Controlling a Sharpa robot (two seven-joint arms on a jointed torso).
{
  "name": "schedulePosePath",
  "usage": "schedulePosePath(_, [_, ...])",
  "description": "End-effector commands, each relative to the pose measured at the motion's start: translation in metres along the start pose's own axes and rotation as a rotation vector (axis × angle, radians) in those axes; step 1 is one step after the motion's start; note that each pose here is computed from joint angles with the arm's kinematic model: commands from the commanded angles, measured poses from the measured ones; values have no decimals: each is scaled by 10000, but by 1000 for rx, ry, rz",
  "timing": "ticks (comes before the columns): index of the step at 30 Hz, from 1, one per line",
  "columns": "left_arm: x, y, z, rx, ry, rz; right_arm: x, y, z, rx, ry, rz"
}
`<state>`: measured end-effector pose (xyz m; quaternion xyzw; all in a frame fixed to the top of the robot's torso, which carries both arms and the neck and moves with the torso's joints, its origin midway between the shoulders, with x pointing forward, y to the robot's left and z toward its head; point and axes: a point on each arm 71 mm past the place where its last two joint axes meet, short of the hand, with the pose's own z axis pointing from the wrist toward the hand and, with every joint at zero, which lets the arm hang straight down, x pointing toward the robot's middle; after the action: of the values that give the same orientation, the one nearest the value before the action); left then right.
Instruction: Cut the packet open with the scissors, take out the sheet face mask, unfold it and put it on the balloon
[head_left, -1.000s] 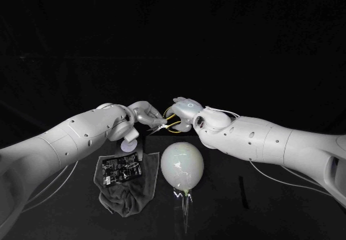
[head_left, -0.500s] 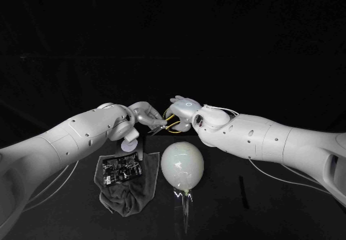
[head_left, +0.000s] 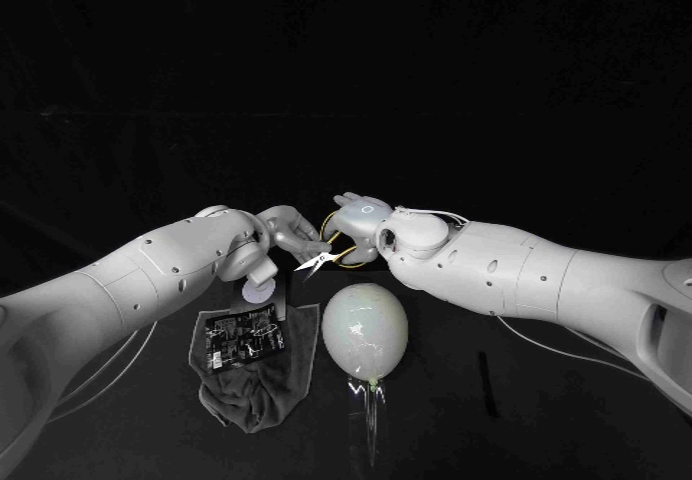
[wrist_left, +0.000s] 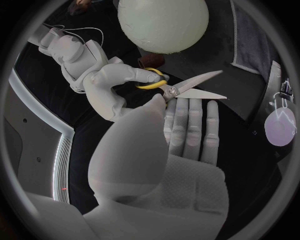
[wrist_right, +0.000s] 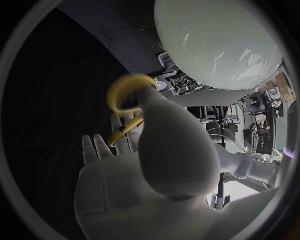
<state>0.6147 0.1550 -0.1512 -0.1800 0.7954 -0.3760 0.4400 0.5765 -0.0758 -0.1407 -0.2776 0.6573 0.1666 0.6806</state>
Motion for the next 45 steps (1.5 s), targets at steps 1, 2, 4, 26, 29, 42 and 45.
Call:
schedulePosePath(1, [-1,74,6,-80,-21,23,-55,95,39,-39,12,-58])
schedulePosePath(2, [0,73,7,-81,-20,23,-54,99,42,-39,15,-59])
schedulePosePath(4, [6,69,10,-84,-19,23,-50,117,54,-37,27,-68])
schedulePosePath(26, [3,78,16,-112,-28,3,-90,113,60,-48,-31,-51])
schedulePosePath(29, [-7,84,13,-112,-33,-3,-101,91,50,-47,-52,-36])
schedulePosePath(42, [-15,75,6,-102,-47,-15,-120,60,25,-44,-89,0])
schedulePosePath(45, [-16,75,5,-102,-48,-15,-117,43,15,-40,-88,3])
